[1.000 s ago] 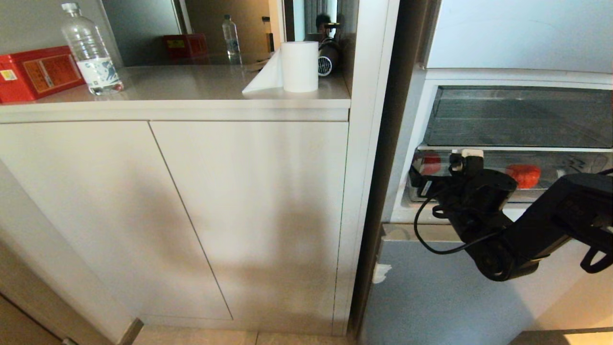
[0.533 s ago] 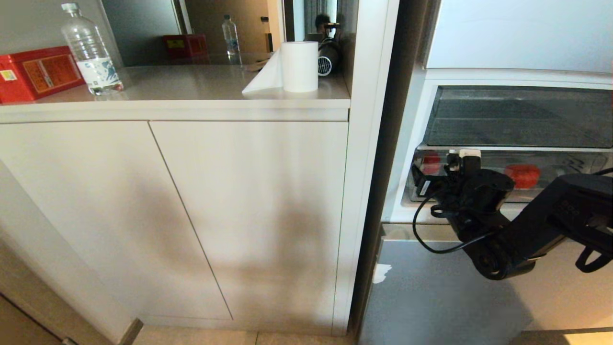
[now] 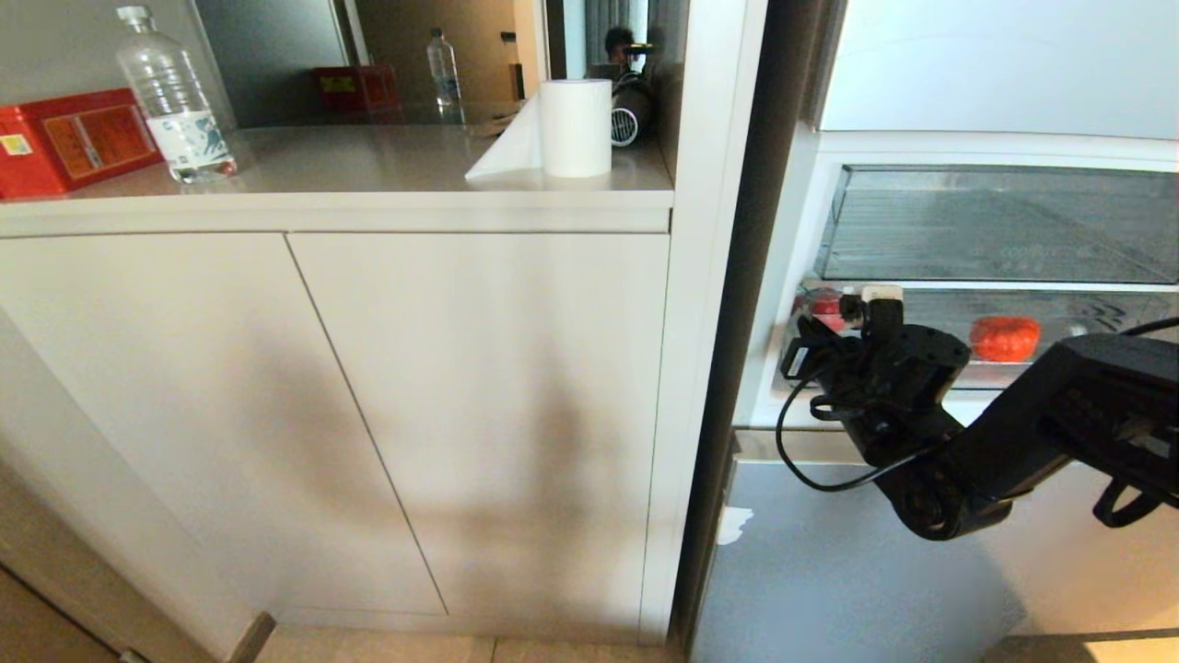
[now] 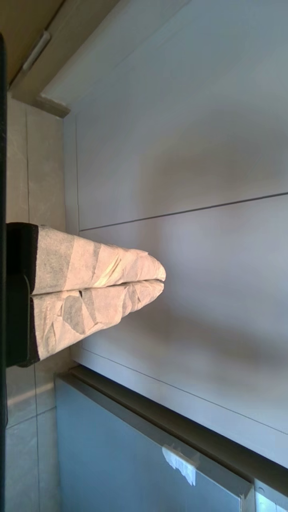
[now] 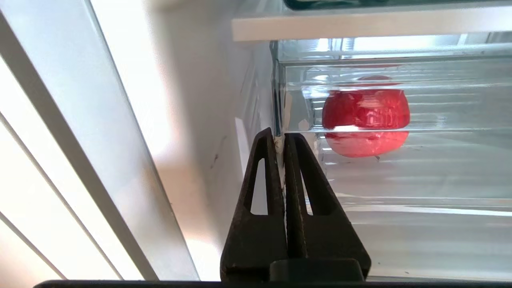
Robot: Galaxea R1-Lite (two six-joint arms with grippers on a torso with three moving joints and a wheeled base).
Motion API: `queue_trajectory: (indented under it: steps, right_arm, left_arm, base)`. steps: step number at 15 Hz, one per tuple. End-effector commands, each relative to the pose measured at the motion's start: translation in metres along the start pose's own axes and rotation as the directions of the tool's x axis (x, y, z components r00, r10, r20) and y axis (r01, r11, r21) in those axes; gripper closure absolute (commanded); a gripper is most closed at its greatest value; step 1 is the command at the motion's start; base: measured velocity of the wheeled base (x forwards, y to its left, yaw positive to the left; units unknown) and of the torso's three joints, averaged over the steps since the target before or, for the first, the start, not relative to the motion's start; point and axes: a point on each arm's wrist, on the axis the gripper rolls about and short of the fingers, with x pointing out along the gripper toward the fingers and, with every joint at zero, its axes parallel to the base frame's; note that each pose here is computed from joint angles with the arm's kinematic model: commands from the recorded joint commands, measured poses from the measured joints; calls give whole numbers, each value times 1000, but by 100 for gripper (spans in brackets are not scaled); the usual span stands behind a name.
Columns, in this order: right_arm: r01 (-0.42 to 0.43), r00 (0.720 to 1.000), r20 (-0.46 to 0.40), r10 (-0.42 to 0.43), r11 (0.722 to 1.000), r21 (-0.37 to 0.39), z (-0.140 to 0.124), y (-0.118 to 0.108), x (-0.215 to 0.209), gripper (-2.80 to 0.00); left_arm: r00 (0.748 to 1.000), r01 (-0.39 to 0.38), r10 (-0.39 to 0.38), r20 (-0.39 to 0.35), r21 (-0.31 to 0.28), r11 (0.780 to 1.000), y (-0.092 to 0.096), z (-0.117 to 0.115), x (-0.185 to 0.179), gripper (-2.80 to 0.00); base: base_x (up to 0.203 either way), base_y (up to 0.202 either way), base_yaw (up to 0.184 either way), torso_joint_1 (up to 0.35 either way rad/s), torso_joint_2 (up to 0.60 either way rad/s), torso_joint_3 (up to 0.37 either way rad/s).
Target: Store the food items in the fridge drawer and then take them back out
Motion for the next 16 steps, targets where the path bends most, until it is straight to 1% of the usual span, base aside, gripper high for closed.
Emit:
queue_trajectory:
  steps: [1,5,9,11,14,15,16]
  right_arm:
    - [-9,1000,25,9,1000,8,8,3,-2,0]
    - [-8,1000,18,8,1000,9,14,1,-9,0]
    - [-11,999,-35,12,1000,16,22,-5,-41,0]
    - [-10,998,-63,11,1000,12,20,-9,-59,0]
    - [-16,992,-128,16,1000,0,24,-14,-92,0]
    - [-22,990,-142,22,1000,-1,28,-15,-104,-280]
    - [-34,990,-140,34,999,4,35,-14,-116,-280]
  left_arm:
    - [1000,1,-1,-1,0,1000,0,0,0,0]
    - [1000,-2,2,-1,0,1000,0,0,0,0]
    - [1000,-1,1,-1,0,1000,0,0,0,0]
    - [1000,-1,1,-1,0,1000,0,0,0,0]
    - [1000,-1,1,-1,0,1000,0,0,0,0]
    - [1000,-1,1,-1,0,1000,0,0,0,0]
    - [1000,-2,2,-1,0,1000,0,0,0,0]
  base:
    - [0,0,0,0,0,0]
    - [0,0,0,0,0,0]
    - [0,0,0,0,0,0]
    - [0,0,0,0,0,0]
    - [0,0,0,0,0,0]
    - [0,0,0,0,0,0]
    - [0,0,0,0,0,0]
